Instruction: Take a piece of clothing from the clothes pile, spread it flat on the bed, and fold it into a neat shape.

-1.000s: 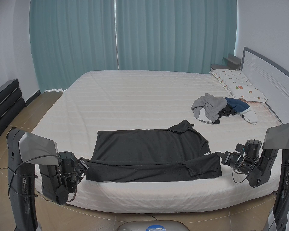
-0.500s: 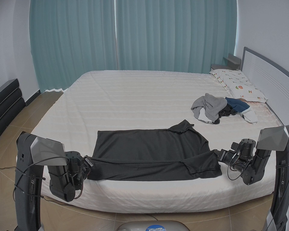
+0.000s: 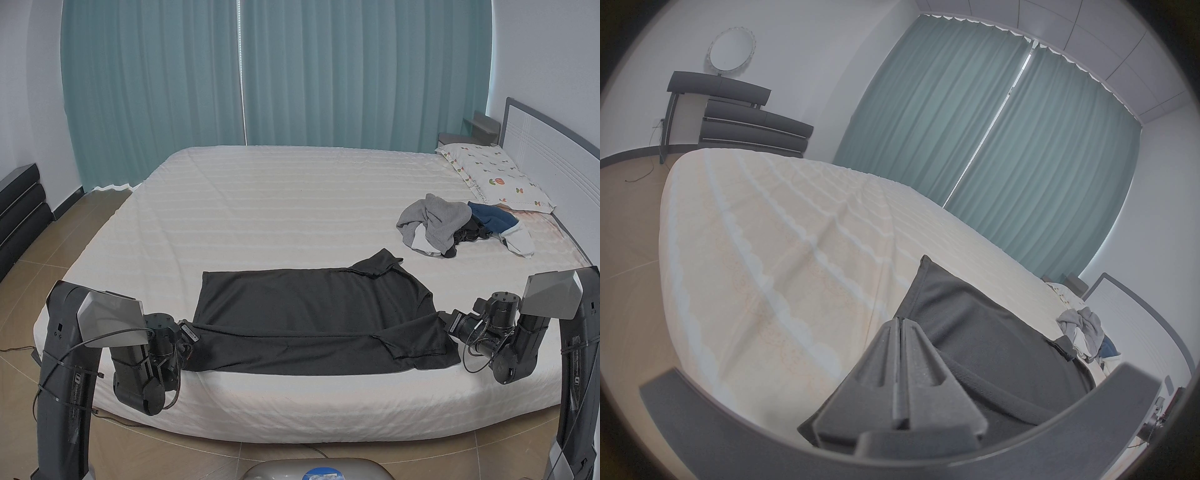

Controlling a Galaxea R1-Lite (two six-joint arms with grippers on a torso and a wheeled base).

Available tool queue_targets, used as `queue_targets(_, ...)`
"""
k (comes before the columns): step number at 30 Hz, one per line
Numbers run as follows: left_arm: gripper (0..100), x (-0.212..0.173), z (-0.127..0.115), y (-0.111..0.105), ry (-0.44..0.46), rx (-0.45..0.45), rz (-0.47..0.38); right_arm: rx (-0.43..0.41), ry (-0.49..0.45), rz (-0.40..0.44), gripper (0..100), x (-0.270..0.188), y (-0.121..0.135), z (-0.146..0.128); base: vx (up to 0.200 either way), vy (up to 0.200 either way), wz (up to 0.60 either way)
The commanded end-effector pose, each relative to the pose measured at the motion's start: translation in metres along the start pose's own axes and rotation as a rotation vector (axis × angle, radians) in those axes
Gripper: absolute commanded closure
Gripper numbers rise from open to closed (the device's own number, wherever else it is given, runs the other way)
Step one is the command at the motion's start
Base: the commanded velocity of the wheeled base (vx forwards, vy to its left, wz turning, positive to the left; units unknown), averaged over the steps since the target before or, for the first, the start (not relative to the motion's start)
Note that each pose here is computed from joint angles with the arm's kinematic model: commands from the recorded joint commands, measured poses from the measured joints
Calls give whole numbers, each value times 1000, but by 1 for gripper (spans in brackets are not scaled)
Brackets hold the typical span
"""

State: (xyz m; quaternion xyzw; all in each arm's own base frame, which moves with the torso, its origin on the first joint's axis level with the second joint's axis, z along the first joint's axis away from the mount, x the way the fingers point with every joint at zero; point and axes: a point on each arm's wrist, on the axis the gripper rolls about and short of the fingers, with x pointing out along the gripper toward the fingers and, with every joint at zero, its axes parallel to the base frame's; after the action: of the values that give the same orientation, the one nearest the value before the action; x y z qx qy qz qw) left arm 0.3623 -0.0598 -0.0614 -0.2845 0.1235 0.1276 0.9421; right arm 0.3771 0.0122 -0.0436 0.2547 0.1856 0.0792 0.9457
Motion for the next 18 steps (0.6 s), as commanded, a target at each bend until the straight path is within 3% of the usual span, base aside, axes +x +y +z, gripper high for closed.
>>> queue_targets(1, 0, 2, -3, -1, -10, -10, -12, 35, 12, -6, 0, 6, -7, -8, 0, 0, 0)
queue_targets(6, 0, 3, -1, 0, -14, -29, -8, 91, 5, 0, 0, 6, -7, -8, 0, 0, 0)
queue_targets(12, 0, 1, 2, 1, -17, -65, -2, 219, -33, -17, 0, 3, -17, 5, 0, 0, 0)
queue_targets(18, 0, -14, 26, -5, -38, -150, -20, 344, -67, -15, 0, -2, -24, 19, 0, 0, 0)
